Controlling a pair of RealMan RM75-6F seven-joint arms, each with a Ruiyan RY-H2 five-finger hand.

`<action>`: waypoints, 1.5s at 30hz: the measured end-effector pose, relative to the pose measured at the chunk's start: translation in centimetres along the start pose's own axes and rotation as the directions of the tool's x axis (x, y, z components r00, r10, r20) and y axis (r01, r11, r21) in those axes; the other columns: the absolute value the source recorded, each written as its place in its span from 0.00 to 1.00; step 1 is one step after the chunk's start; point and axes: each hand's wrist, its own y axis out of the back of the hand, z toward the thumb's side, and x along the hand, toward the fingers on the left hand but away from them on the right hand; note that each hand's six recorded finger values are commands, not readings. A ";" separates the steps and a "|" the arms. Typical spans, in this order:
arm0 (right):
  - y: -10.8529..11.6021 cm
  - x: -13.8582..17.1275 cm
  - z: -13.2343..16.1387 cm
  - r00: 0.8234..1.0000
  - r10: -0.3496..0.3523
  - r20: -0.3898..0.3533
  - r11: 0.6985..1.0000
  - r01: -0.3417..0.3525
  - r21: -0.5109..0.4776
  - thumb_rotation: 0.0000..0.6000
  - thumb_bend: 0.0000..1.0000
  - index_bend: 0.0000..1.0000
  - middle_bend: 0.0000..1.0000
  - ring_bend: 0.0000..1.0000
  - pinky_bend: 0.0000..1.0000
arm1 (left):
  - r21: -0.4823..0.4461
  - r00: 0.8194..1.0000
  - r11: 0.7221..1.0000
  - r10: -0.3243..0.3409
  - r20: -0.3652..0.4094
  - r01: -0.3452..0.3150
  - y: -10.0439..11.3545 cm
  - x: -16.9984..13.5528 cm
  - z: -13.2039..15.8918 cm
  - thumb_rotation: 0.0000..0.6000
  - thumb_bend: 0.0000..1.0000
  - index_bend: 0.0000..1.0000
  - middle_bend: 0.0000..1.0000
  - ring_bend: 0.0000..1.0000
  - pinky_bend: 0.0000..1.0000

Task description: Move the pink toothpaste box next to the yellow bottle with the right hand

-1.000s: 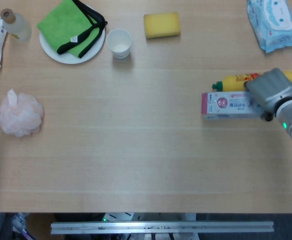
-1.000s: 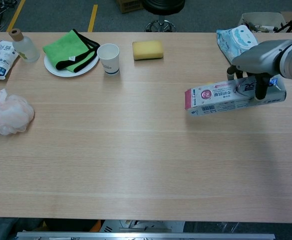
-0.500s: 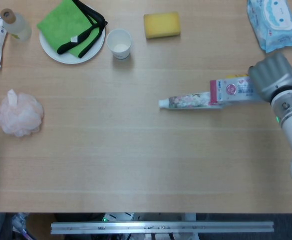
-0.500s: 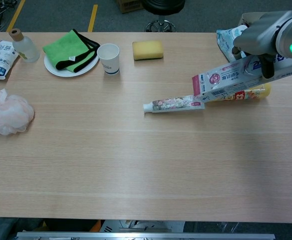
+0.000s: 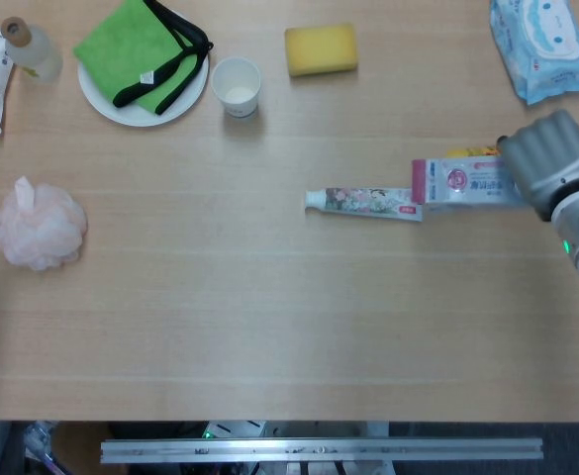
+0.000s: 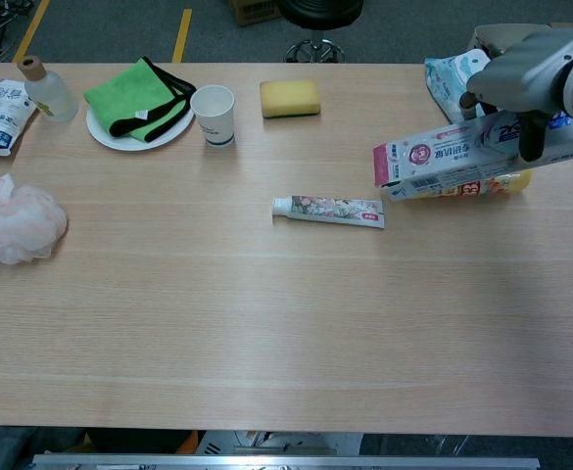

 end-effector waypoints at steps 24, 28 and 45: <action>-6.5 0.8 0.9 0.995 -0.023 -0.098 0.981 0.003 -0.195 1.00 0.00 0.18 0.21 0.15 0.38 | -0.010 1.000 1.000 0.003 0.000 -0.003 -0.1 0.1 0.1 1.00 0.30 0.28 0.17 0.21 0.38; -7.2 1.0 0.6 0.995 -0.069 -0.078 0.968 0.048 -0.248 1.00 0.00 0.18 0.21 0.15 0.38 | -0.018 1.000 0.999 0.030 0.006 -0.030 0.2 0.2 0.3 1.00 0.30 0.28 0.17 0.21 0.38; -13.7 6.5 -4.1 0.883 -0.427 0.195 0.705 0.460 -0.540 1.00 0.00 0.23 0.26 0.15 0.32 | -0.079 0.994 0.993 0.095 0.057 -0.090 0.3 1.6 2.7 1.00 0.30 0.29 0.17 0.21 0.38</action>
